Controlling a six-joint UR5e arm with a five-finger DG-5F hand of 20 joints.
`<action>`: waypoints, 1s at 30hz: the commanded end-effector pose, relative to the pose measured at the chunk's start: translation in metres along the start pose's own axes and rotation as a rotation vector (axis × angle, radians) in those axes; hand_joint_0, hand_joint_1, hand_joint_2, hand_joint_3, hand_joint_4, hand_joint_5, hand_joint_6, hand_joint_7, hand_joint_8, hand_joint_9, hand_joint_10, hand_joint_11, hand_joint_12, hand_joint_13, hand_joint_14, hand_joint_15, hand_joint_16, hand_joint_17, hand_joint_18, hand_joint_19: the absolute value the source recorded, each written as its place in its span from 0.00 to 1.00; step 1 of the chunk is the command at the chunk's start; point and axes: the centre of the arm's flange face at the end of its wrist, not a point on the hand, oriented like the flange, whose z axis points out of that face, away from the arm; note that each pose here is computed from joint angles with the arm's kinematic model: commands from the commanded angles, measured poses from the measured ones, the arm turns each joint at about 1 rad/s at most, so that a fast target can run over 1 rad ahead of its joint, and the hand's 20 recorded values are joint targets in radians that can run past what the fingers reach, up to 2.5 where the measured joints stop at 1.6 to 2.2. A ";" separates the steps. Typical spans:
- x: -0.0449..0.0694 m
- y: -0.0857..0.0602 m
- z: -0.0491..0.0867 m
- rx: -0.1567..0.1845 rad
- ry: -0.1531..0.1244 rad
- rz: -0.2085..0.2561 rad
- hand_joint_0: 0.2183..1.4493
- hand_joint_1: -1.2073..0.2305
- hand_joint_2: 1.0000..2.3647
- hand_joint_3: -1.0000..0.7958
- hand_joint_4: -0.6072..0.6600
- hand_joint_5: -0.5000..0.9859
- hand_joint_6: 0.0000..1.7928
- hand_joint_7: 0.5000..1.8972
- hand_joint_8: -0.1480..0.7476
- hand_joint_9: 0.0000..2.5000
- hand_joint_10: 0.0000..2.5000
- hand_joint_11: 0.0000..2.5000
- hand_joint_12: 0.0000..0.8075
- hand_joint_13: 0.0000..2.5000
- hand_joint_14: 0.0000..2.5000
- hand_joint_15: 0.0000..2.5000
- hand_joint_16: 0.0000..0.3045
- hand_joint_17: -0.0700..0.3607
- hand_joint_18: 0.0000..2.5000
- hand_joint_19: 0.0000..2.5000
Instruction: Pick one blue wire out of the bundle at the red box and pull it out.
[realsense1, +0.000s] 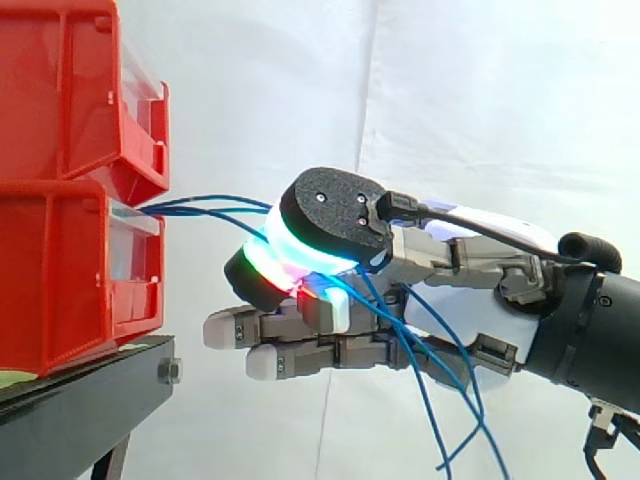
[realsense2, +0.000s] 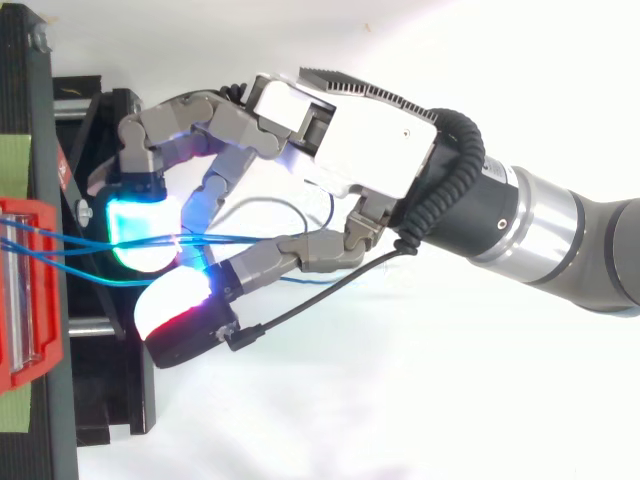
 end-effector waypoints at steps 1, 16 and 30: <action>-0.001 0.000 0.000 0.000 -0.001 -0.001 0.27 0.20 0.00 0.28 0.62 0.27 0.46 0.51 0.44 0.52 0.01 0.38 0.43 0.25 0.00 0.13 0.15 0.40 0.23 0.15; 0.000 0.000 0.000 0.000 0.001 0.002 0.30 0.40 0.01 0.35 0.62 0.29 0.44 0.53 0.44 0.57 0.01 0.38 0.43 0.27 0.01 0.13 0.15 0.39 0.24 0.18; 0.000 0.000 0.000 0.001 0.001 -0.001 0.32 0.23 0.01 0.35 0.64 0.27 0.47 0.53 0.45 0.54 0.01 0.40 0.44 0.26 0.01 0.13 0.15 0.39 0.24 0.16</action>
